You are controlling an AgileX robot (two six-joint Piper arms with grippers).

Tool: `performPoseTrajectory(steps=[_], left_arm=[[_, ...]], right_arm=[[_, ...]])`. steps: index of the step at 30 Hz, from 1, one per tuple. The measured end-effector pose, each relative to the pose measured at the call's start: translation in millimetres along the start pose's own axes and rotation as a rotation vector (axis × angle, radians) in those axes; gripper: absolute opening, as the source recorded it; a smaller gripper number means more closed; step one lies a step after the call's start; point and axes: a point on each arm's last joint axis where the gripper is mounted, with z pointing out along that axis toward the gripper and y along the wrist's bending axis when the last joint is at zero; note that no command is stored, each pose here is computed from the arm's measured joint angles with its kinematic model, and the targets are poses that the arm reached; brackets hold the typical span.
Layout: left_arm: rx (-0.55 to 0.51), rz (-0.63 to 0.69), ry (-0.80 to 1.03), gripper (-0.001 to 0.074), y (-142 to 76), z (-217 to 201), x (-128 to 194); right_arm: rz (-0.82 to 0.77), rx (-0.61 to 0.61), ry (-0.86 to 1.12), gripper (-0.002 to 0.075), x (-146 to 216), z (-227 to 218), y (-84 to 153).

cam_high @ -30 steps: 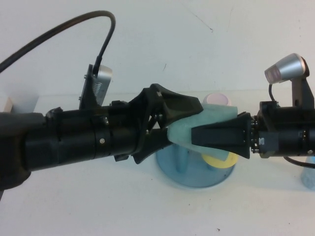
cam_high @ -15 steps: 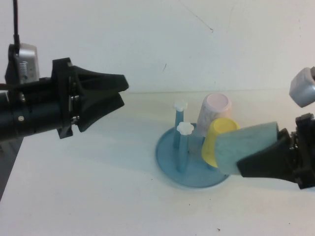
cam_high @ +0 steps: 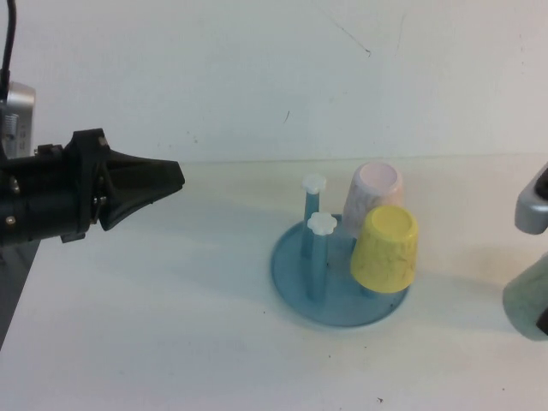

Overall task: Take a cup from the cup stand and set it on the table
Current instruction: Place the cup on the table

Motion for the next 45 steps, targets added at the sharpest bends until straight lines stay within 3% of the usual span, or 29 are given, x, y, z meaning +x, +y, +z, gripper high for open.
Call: performPoseTrajectory(steps=[8,15,35,38,45], left_arm=[[-0.031,0.043,0.027,0.0,3,0,2],[-0.101,0.106,0.088,0.0,10,-1,8],[-0.17,0.161,0.08,-0.0001,16,-2,6],[-0.178,0.168,0.082,-0.0001,17,-2,6],[-0.187,0.175,0.081,-0.0001,17,-2,6]], right_arm=[[-0.152,0.068,0.256,0.0048,-17,45,3],[-0.225,0.15,0.492,0.0054,-25,94,-14],[-0.193,0.166,0.481,0.0057,-36,151,-33],[-0.182,0.184,0.452,0.0108,-39,152,-35],[-0.163,0.201,0.431,0.0366,-54,139,-37]])
